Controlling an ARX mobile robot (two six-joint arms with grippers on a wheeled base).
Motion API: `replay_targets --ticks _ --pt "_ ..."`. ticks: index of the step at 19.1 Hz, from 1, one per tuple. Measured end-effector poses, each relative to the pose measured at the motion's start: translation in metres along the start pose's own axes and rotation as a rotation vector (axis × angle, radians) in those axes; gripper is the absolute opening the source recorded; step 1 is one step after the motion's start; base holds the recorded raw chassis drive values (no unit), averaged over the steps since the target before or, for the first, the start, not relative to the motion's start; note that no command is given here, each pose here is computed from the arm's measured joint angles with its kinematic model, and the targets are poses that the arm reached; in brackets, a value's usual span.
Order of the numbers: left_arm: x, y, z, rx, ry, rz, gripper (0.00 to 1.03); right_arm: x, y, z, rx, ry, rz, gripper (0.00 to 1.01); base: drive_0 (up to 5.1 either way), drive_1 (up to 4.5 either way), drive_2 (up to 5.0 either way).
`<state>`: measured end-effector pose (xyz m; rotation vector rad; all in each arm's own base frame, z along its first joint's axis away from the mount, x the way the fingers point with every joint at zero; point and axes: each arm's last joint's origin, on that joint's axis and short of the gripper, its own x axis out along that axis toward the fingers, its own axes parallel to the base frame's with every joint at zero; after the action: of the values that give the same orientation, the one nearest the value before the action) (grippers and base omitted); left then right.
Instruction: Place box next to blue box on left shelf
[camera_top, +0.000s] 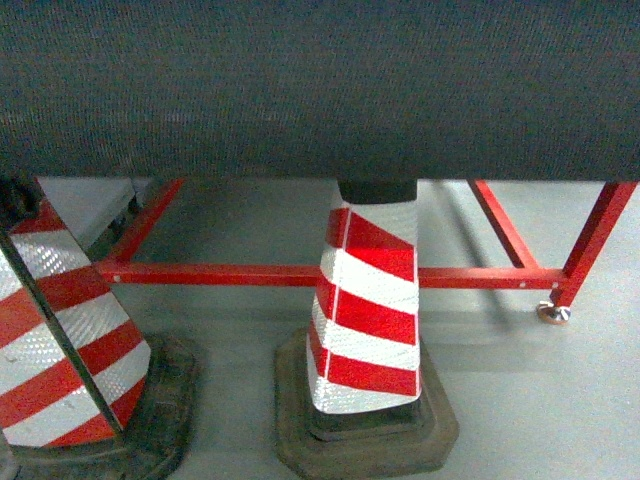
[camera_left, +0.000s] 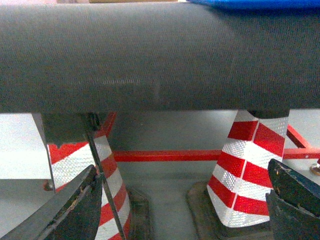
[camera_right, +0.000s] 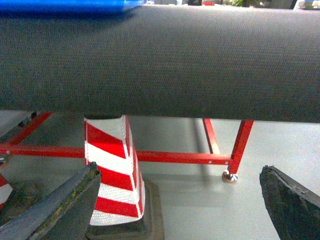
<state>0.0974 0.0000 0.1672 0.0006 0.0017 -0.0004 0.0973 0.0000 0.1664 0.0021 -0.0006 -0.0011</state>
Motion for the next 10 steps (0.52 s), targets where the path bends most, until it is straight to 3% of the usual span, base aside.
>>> replay_targets --ticks 10 --pt "0.0000 0.0000 0.0000 0.000 0.000 0.000 0.98 0.0000 0.0000 0.0001 0.000 -0.001 0.001 0.98 0.0 0.00 0.0"
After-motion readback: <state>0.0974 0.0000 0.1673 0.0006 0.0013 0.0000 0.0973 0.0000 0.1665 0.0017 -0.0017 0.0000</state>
